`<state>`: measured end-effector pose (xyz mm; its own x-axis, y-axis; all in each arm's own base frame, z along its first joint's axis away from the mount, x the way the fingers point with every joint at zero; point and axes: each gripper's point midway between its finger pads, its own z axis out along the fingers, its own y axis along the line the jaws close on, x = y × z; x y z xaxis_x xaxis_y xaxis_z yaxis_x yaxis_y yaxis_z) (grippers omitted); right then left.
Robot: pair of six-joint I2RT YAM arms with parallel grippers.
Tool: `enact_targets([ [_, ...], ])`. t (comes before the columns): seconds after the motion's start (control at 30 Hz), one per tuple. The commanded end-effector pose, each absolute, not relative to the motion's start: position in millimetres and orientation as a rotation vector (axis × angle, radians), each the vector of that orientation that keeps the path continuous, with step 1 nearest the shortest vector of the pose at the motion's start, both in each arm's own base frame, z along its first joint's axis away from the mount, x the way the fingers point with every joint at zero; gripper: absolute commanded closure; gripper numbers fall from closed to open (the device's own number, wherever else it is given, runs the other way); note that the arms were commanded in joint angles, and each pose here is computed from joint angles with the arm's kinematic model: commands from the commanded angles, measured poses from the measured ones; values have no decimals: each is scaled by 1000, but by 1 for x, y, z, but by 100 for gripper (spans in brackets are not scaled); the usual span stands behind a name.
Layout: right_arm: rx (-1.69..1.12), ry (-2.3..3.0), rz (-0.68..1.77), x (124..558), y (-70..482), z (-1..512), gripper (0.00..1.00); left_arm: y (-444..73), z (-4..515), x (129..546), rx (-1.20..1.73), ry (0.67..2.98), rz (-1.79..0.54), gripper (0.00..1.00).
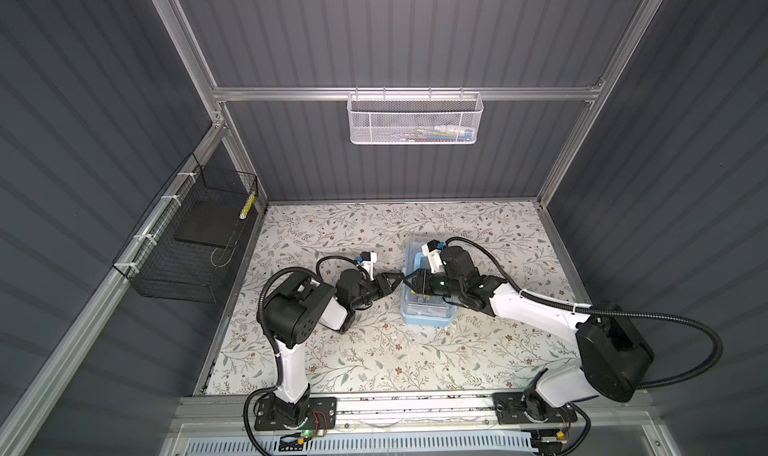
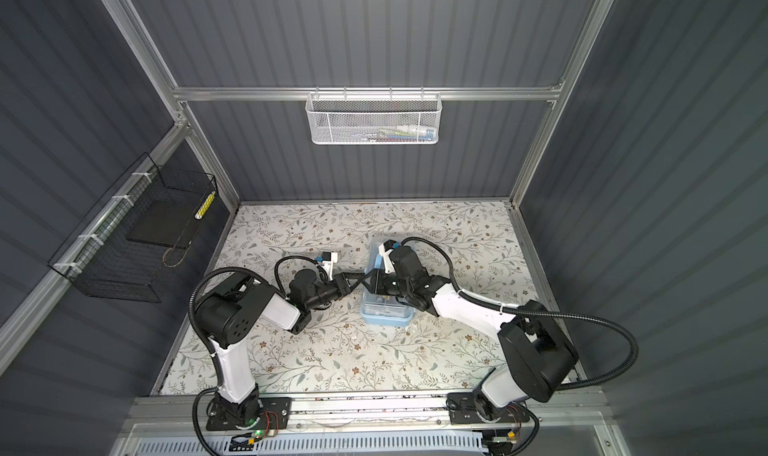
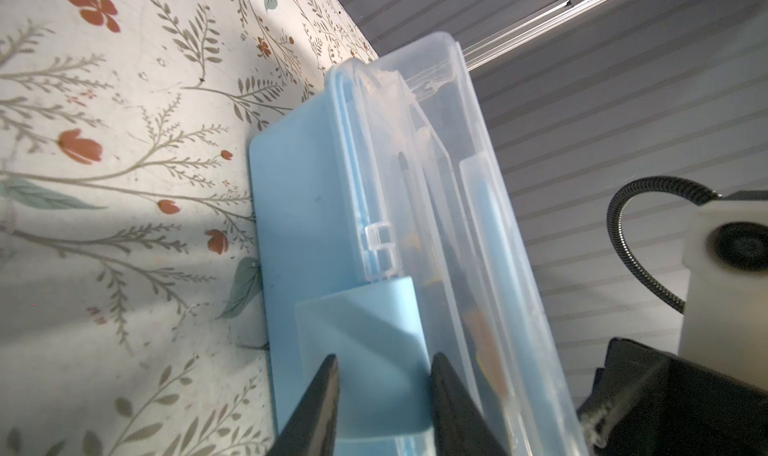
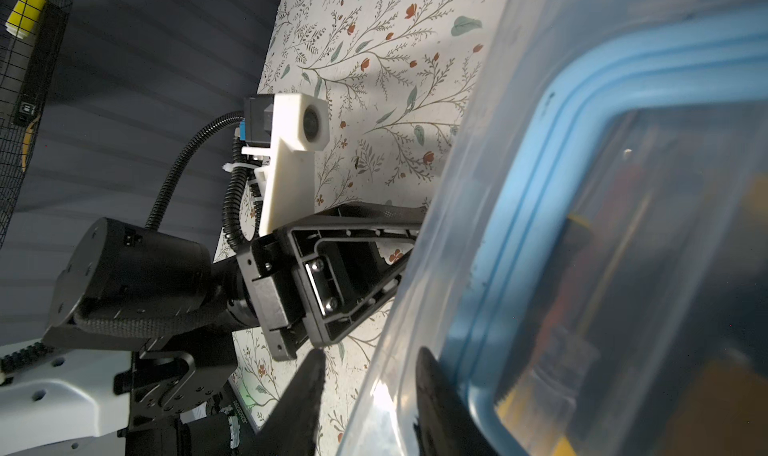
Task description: Pack the tool kit
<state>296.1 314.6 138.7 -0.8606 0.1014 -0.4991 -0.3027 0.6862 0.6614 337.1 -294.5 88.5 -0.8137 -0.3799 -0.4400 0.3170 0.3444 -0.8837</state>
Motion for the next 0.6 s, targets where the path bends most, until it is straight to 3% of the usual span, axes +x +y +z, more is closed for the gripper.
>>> enact_targets([
  [0.0,-129,2767,904,244,289,39,62,-318,48,294,-23,2194,-1591,63],
  [0.57,-101,2813,947,224,281,2,63,-339,35,265,-21,2208,-1631,67],
])
